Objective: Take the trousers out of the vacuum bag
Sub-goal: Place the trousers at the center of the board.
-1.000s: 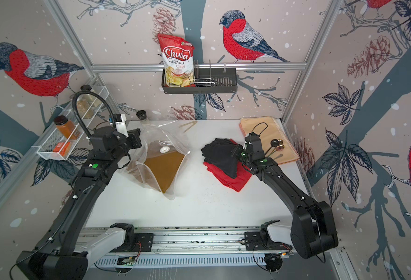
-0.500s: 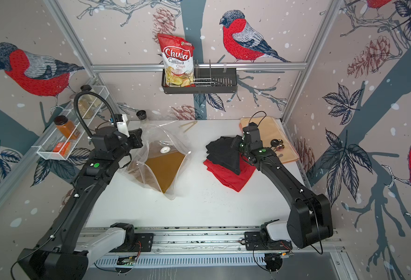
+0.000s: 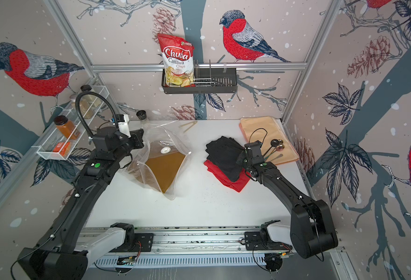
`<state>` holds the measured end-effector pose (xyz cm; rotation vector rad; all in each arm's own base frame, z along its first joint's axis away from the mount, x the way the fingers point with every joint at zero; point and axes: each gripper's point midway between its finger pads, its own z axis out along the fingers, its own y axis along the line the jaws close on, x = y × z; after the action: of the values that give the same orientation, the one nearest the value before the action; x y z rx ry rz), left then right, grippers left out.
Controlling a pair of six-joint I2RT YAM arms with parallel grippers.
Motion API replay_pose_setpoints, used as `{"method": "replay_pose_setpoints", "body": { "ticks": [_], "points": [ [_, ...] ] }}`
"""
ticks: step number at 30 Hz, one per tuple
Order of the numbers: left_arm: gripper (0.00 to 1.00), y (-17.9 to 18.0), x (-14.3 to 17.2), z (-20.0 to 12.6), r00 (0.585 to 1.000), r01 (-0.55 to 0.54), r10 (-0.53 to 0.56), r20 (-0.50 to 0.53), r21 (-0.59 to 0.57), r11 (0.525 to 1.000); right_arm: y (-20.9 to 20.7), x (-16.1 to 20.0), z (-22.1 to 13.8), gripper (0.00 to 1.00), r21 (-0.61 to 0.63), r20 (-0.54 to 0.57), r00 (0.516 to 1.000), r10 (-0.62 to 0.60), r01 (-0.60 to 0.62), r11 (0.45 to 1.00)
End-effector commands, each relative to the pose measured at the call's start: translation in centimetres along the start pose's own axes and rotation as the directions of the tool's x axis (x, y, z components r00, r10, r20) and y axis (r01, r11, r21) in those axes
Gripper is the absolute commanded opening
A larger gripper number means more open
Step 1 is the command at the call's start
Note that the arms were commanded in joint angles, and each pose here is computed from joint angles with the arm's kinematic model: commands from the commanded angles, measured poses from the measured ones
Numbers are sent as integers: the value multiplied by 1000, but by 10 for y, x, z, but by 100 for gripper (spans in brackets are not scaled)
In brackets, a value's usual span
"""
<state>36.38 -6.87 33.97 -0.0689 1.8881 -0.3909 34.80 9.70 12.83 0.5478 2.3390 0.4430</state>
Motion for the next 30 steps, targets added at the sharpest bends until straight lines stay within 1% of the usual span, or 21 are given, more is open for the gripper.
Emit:
{"method": "replay_pose_setpoints", "body": {
  "ticks": [1, 2, 4, 7, 9, 10, 13, 15, 20, 24, 30],
  "points": [
    [0, -5, -9, 0, 999, -19, 19, 39, 21, 1000, -13, -16, 0, 13, 38, 57, 998, 22, -24, 999],
    [0, -5, -8, 1, 999, -20, 19, 35, 22, 1000, -13, -18, 0, 18, 34, 55, 998, 22, -24, 999],
    [0, -7, -8, 1, 999, -21, 20, 36, 25, 999, -9, -21, 1, 39, 16, 52, 999, 14, -15, 1000],
    [0, -9, -8, 1, 999, -24, 23, 35, 28, 999, 1, -17, -1, 57, -37, 43, 999, -3, 5, 999],
    [0, -10, -7, 2, 999, -27, 26, 32, 28, 999, 8, -10, -2, 66, -78, 34, 999, -28, 31, 996],
    [0, -10, -6, 2, 999, -27, 26, 29, 27, 999, 16, -9, -10, 74, -118, 47, 998, -41, 47, 992],
    [0, -12, -5, 4, 999, -29, 28, 24, 31, 999, 25, 8, -15, 96, -164, 33, 995, -90, 94, 982],
    [0, -13, -5, 5, 999, -31, 31, 24, 34, 999, 27, 18, -17, 100, -177, 25, 993, -117, 120, 977],
    [0, -17, -5, 6, 999, -40, 40, 18, 39, 998, 25, 41, -17, 99, -185, -9, 992, -129, 125, 975],
    [0, -20, -7, 5, 999, -45, 44, 20, 42, 998, 20, 63, -15, 99, -141, -29, 988, -154, 148, 979],
    [0, -23, -6, 5, 999, -52, 52, 14, 42, 998, 13, 91, -10, 99, -127, -36, 981, -189, 183, 975]
  ]
}}
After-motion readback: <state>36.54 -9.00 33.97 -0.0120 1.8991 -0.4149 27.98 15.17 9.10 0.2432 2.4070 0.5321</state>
